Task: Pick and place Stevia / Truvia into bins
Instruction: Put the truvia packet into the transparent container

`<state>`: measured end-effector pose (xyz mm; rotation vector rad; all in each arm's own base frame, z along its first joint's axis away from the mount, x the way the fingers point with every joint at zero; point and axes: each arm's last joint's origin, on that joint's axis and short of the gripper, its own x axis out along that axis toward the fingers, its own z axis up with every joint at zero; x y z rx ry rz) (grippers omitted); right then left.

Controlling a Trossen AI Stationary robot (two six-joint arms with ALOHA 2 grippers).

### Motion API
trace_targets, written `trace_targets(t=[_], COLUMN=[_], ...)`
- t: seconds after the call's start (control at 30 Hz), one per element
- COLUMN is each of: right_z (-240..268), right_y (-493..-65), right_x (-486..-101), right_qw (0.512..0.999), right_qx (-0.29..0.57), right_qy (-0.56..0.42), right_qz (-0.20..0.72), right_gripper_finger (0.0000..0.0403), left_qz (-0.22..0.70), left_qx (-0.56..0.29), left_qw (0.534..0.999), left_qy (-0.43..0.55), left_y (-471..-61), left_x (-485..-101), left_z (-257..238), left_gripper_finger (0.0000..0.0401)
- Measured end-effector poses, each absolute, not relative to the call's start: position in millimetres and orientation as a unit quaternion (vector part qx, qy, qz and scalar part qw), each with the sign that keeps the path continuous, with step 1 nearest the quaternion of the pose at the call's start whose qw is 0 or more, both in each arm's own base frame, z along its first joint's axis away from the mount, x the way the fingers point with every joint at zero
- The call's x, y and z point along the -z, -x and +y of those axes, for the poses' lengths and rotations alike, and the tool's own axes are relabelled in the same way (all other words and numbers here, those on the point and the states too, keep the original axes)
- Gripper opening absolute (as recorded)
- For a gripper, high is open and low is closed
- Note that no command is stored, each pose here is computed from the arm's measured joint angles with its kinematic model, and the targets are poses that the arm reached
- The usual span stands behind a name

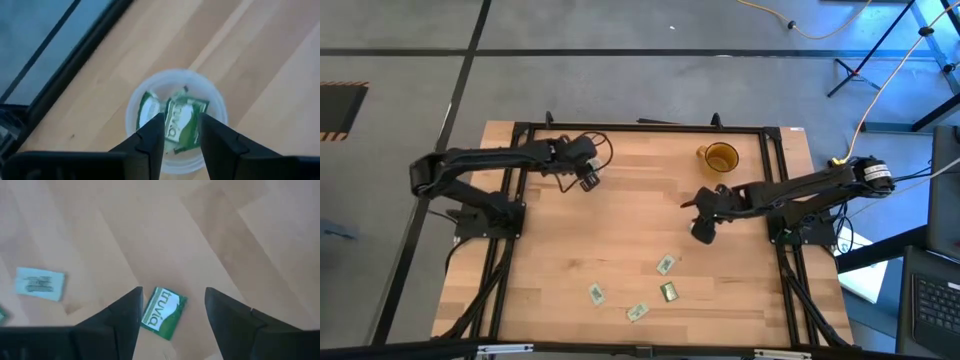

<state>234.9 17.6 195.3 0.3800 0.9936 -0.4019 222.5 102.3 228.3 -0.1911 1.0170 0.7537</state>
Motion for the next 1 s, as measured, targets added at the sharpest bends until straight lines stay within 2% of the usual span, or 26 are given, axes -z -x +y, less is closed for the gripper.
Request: trace_targets(t=[0.1,0.27,0.4,0.53,1.0], right_z=[18.0,17.7,19.7,20.4,21.2], right_y=[-239.2,-245.8,-249.8,-254.3,-259.8], right_x=[-184.7,-164.5,-155.3,-149.9,-125.5], right_qw=[0.830,0.805,0.795,0.796,0.768], right_qx=[0.200,0.218,0.199,0.195,0.202], right_qy=[-0.182,-0.181,-0.194,-0.198,-0.192], right_qz=[0.488,0.521,0.539,0.538,0.577], right_gripper_finger=[0.0216,0.0204,0.0180,0.0158,0.0126], left_qz=[0.426,0.301,0.209,0.178,0.187], left_qx=[-0.328,-0.203,-0.131,-0.106,-0.103], left_qw=[0.836,0.920,0.955,0.964,0.963], left_qy=[0.108,0.145,0.163,0.168,0.165], left_y=[-222.3,-225.3,-225.3,-225.5,-226.1], left_x=[-238.9,-237.5,-232.2,-226.0,-223.3], left_z=[96.8,80.1,68.6,60.4,54.4], left_gripper_finger=[0.0110,0.0111,0.0107,0.0103,0.0102])
